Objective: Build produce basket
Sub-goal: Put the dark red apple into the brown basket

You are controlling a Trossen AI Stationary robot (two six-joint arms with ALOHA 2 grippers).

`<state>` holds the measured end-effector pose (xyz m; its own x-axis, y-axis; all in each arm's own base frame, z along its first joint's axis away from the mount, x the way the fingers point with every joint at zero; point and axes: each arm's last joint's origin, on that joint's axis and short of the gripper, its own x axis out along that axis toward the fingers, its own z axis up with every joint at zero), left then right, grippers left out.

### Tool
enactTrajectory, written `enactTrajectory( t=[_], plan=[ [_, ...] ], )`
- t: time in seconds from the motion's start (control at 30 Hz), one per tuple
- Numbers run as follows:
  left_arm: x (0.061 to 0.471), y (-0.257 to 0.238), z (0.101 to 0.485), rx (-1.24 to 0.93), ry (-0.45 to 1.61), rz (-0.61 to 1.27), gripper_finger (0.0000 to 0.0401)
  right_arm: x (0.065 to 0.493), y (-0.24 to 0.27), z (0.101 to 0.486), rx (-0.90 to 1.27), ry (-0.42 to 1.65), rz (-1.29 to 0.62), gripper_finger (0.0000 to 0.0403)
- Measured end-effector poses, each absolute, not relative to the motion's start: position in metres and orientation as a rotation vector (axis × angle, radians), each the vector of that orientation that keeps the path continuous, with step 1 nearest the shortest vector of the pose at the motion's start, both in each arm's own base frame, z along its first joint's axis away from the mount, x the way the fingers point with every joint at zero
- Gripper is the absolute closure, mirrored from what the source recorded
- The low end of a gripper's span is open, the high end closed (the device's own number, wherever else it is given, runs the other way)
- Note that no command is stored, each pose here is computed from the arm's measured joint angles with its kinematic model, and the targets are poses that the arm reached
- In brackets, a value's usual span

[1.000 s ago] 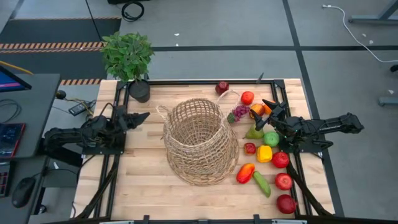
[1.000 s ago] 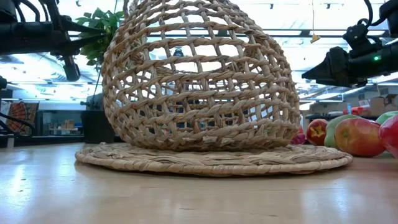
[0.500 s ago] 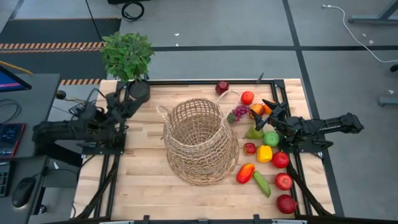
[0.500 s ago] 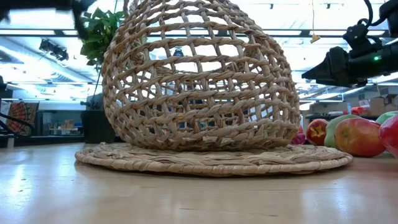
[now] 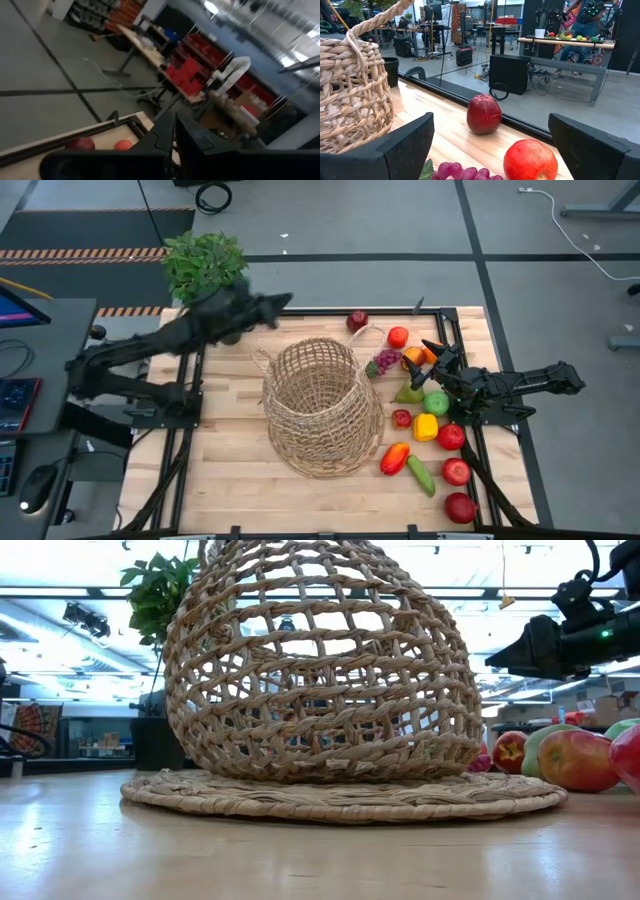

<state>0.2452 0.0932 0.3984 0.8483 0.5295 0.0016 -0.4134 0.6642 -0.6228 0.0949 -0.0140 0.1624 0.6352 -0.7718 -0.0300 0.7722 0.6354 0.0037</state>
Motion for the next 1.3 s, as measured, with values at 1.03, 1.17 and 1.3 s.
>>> enactTrajectory(
  t=[1.03, 1.17, 1.3],
  plan=[
    [0.450, 0.281, 0.319, -0.827, -0.008, 0.332, 0.0376, 0.095, -0.014, 0.162, 0.017, 0.026, -0.882, 0.0007],
    [0.460, 0.287, 0.303, -0.853, 0.007, 0.322, 0.0376, 0.095, -0.014, 0.163, 0.017, 0.026, -0.882, 0.0007],
    [0.466, 0.291, 0.283, -0.822, 0.055, 0.334, 0.0376, 0.095, -0.014, 0.162, 0.017, 0.026, -0.882, 0.0007]
  ],
)
